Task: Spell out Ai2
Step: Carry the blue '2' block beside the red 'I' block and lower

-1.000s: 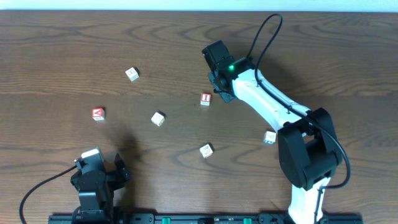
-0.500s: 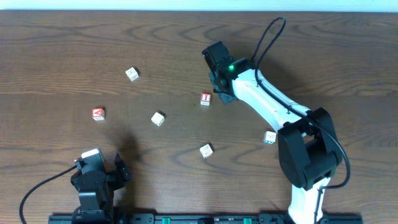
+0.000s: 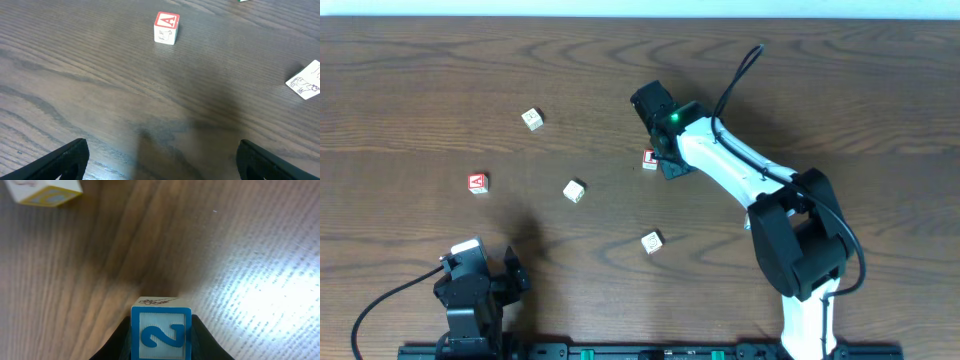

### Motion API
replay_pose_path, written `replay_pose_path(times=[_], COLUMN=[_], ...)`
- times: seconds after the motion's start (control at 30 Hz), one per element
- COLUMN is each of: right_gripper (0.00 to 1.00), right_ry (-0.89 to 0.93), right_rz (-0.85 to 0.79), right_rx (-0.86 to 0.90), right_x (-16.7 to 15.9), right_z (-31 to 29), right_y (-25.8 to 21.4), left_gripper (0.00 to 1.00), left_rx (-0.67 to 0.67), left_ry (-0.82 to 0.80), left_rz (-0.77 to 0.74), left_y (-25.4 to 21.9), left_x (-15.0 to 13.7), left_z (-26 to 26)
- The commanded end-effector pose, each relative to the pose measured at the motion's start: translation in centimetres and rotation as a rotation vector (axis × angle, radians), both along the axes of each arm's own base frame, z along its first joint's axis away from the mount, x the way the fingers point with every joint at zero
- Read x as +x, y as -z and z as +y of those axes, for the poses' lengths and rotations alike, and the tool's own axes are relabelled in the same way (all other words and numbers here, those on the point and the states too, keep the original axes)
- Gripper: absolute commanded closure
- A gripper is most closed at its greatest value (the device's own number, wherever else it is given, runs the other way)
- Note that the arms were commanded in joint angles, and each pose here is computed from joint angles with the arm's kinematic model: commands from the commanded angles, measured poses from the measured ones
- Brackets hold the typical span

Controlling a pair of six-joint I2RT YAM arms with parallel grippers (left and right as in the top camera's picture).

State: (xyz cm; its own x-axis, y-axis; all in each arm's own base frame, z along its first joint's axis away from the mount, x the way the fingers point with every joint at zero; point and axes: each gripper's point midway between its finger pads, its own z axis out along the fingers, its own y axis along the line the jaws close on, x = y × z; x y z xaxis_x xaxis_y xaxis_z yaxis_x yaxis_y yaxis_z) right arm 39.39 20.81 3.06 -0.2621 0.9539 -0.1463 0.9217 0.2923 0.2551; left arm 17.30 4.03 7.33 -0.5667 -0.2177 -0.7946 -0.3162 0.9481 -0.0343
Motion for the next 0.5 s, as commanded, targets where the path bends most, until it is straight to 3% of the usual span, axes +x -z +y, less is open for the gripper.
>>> replay_pose_path(times=[0.0,0.47], right_gripper=[0.99,0.96], right_ry=[0.057,0.117], right_rz=[0.012,-0.017], right_rx=[-0.021,-0.035], right_x=[-0.39,0.12], right_z=[-0.34,-1.05], right_y=[0.94,0.82], left_gripper=[0.05,0.05], left_rx=[0.012,0.012], left_ry=[0.004,0.004], left_rz=[0.064,0.064], left_y=[1.7,1.7], left_x=[-0.75,-0.75], left_z=[0.09,0.09])
